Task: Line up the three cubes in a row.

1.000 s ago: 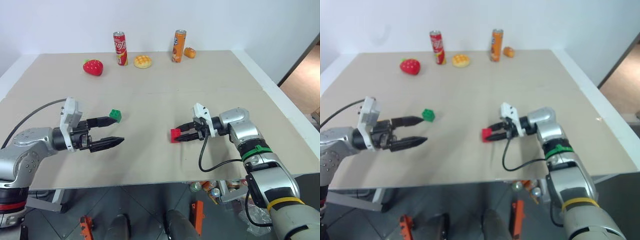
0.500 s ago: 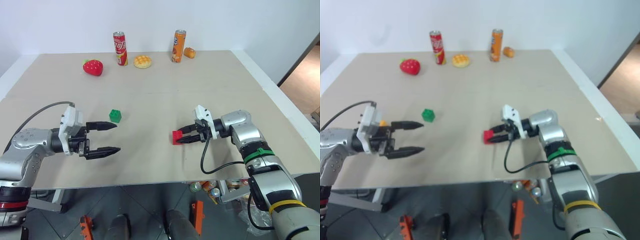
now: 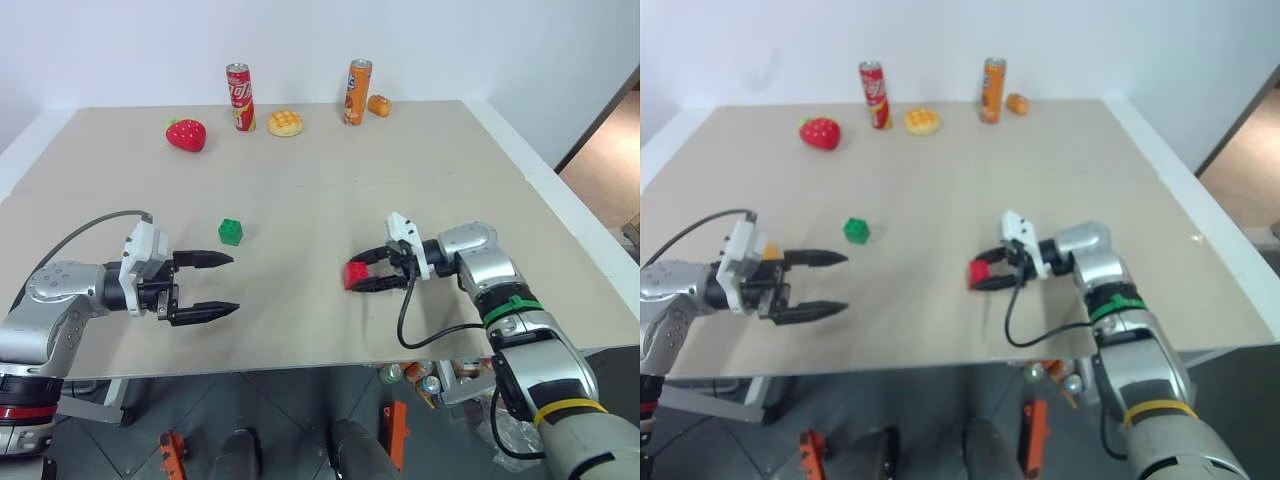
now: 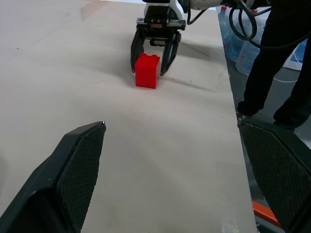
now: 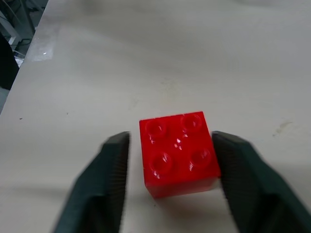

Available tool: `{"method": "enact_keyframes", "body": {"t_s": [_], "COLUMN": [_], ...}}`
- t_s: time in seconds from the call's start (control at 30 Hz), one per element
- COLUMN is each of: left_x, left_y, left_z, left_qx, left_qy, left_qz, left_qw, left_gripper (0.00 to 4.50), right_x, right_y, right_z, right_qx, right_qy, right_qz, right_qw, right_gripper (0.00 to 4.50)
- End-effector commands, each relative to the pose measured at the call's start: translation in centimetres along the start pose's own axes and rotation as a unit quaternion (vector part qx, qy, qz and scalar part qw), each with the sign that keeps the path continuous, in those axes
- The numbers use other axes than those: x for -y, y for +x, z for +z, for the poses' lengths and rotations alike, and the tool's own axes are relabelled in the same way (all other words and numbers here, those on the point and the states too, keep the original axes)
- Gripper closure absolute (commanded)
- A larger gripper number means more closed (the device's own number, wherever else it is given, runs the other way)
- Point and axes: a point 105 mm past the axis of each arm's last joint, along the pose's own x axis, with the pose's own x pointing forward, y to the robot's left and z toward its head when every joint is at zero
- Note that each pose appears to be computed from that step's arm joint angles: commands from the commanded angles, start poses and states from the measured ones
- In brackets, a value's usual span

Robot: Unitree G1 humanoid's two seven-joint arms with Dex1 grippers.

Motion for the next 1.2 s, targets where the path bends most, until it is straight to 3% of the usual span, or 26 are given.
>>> {"method": "enact_keyframes", "body": {"t_s": [0.03,0.07,0.33,0.43,0.57,0.7,1.0,1.2], "left_x": [-0.2,-0.2,-0.6,-1.3,-2.9,-4.1,-5.8,-6.4], "left_y": [-0.7,-0.7,-1.2,-1.2,-0.3,0.9,1.1,2.9], "left_z": [1.0,1.0,-0.5,-1.0,-2.6,-3.4,-6.3,-6.1], "left_qx": [0.010,0.010,-0.014,0.005,0.002,0.015,-0.014,-0.014], "left_qy": [0.016,0.016,0.003,-0.031,-0.077,-0.107,-0.138,-0.131], "left_qz": [0.015,0.016,0.058,0.112,0.203,0.283,0.394,0.380], "left_qw": [1.000,1.000,0.998,0.993,0.976,0.953,0.908,0.915], "left_gripper": [0.00,0.00,0.00,0.00,0.00,0.00,0.00,0.00], "right_x": [0.4,0.4,-0.2,0.3,2.0,2.6,0.3,-0.9], "right_y": [-0.5,-0.5,-2.9,-5.6,-8.0,-8.1,-4.1,-3.1], "right_z": [1.1,1.1,1.7,2.5,7.2,11.0,9.1,8.4], "right_qx": [-0.009,-0.010,-0.036,-0.051,0.037,0.151,0.142,0.158], "right_qy": [-0.032,-0.035,-0.076,-0.101,-0.098,-0.080,-0.057,-0.026], "right_qz": [0.006,0.007,0.021,-0.009,-0.078,-0.127,-0.131,-0.134], "right_qw": [0.999,0.999,0.996,0.994,0.991,0.977,0.979,0.978], "right_gripper": [0.26,0.03,0.03,0.03,0.03,0.03,0.03,0.03]}}
